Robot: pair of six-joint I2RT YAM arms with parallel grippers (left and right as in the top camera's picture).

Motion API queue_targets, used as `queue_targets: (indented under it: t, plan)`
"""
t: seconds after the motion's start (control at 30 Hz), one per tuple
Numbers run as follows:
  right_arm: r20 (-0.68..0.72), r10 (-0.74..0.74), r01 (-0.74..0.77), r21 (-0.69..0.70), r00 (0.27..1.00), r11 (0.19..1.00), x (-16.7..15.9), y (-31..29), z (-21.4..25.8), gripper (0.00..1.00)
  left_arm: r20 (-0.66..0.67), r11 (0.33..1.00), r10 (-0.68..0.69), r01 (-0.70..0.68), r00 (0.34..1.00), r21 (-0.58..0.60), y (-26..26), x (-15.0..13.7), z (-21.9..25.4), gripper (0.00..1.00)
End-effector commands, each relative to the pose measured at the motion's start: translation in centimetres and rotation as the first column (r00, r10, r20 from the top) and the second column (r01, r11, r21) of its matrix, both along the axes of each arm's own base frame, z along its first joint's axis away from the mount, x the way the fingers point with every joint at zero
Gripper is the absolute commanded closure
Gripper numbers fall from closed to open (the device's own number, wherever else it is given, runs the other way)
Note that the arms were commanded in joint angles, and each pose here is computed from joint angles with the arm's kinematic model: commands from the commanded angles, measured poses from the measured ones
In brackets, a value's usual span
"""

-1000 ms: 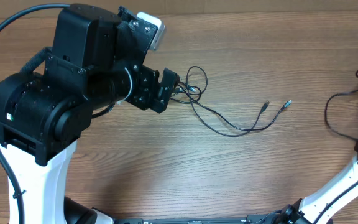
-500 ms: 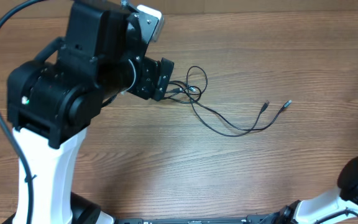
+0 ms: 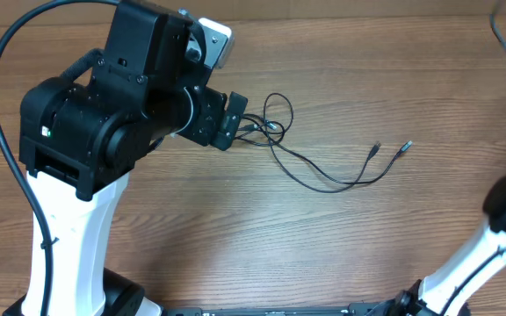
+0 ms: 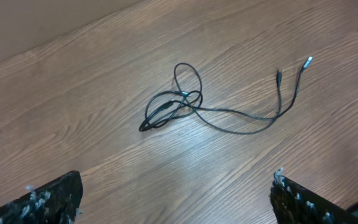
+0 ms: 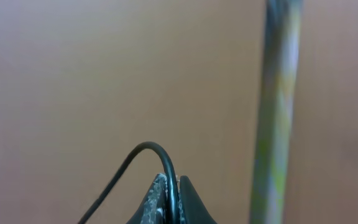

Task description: Untangle cables

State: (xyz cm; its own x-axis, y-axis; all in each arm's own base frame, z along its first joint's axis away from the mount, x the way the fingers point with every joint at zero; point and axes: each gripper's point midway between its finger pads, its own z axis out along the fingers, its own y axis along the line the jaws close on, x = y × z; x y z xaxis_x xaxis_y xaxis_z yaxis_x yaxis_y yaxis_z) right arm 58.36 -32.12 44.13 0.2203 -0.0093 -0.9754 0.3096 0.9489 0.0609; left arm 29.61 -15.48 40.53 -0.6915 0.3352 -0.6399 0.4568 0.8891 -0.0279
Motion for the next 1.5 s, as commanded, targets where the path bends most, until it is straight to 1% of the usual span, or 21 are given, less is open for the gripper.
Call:
queue_targets:
  t: [0.0,0.13,0.3,0.4,0.5,0.67,0.77,1.07,1.1,1.13,1.17,1.23,1.3,1.47]
  plan:
    - [-0.004,-0.074,0.073,0.133,0.997,0.988,-0.1,-5.4,-4.3,0.96,0.028,1.000,-0.015,0.014,0.999,0.025,0.3,0.2,0.3,0.04]
    - [-0.077,-0.108,0.121,0.181,0.991,0.976,-0.3,-9.0,-9.7,0.96,0.061,1.000,-0.004,0.003,0.998,0.022,0.3,0.9,0.8,0.06]
    - [-0.165,-0.121,0.151,0.180,0.979,0.972,0.0,-10.4,-13.8,0.96,0.080,0.999,0.004,-0.006,0.997,0.036,0.6,1.2,1.0,0.11]
    - [-0.213,-0.119,0.156,0.167,0.970,0.974,0.1,-10.5,-15.4,0.96,0.080,0.999,0.004,-0.007,0.997,0.035,0.5,1.2,1.0,0.11]
    - [-0.262,-0.115,0.168,0.192,0.958,0.967,0.4,-10.6,-17.8,0.96,0.078,0.999,0.006,-0.008,0.997,0.032,0.5,1.2,1.0,0.12]
    - [-0.383,-0.065,0.177,0.265,0.922,0.948,1.1,-10.2,-24.4,0.96,0.078,0.999,0.005,-0.008,0.997,0.033,0.5,1.2,1.0,0.13]
    - [-0.431,-0.034,0.176,0.293,0.902,0.940,1.8,-9.2,-27.6,0.96,0.078,0.999,0.006,-0.008,0.997,0.032,0.5,1.2,1.0,0.13]
    - [-0.518,0.001,0.180,0.300,0.855,0.937,2.5,-7.4,-32.8,0.96,0.067,1.000,-0.006,0.005,0.998,0.022,0.3,0.9,0.9,0.14]
    - [-0.534,0.009,0.186,0.310,0.845,0.932,2.4,-7.4,-33.9,0.70,0.062,1.000,-0.007,0.005,0.998,0.025,0.3,0.8,0.8,0.14]
    - [-0.550,0.016,0.192,0.319,0.835,0.928,2.2,-7.2,-34.6,0.15,0.060,1.000,-0.007,0.005,0.998,0.025,0.3,0.8,0.8,0.14]
    - [-0.559,0.021,0.195,0.324,0.829,0.926,2.1,-7.1,-34.9,0.00,0.059,1.000,-0.006,0.005,0.998,0.027,0.4,0.8,0.8,0.14]
    - [-0.557,0.030,0.187,0.328,0.830,0.926,2.1,-7.0,-34.7,0.00,0.057,1.000,-0.007,0.005,0.998,0.027,0.4,0.8,0.7,0.14]
    - [-0.538,0.052,0.155,0.333,0.841,0.930,2.4,-6.5,-33.1,0.00,0.054,1.000,-0.007,0.005,0.999,0.029,0.4,0.7,0.7,0.14]
    - [-0.502,0.080,0.115,0.345,0.861,0.931,1.9,-4.8,-26.3,0.00,0.038,0.999,-0.007,0.005,0.999,0.036,0.5,0.4,0.4,0.14]
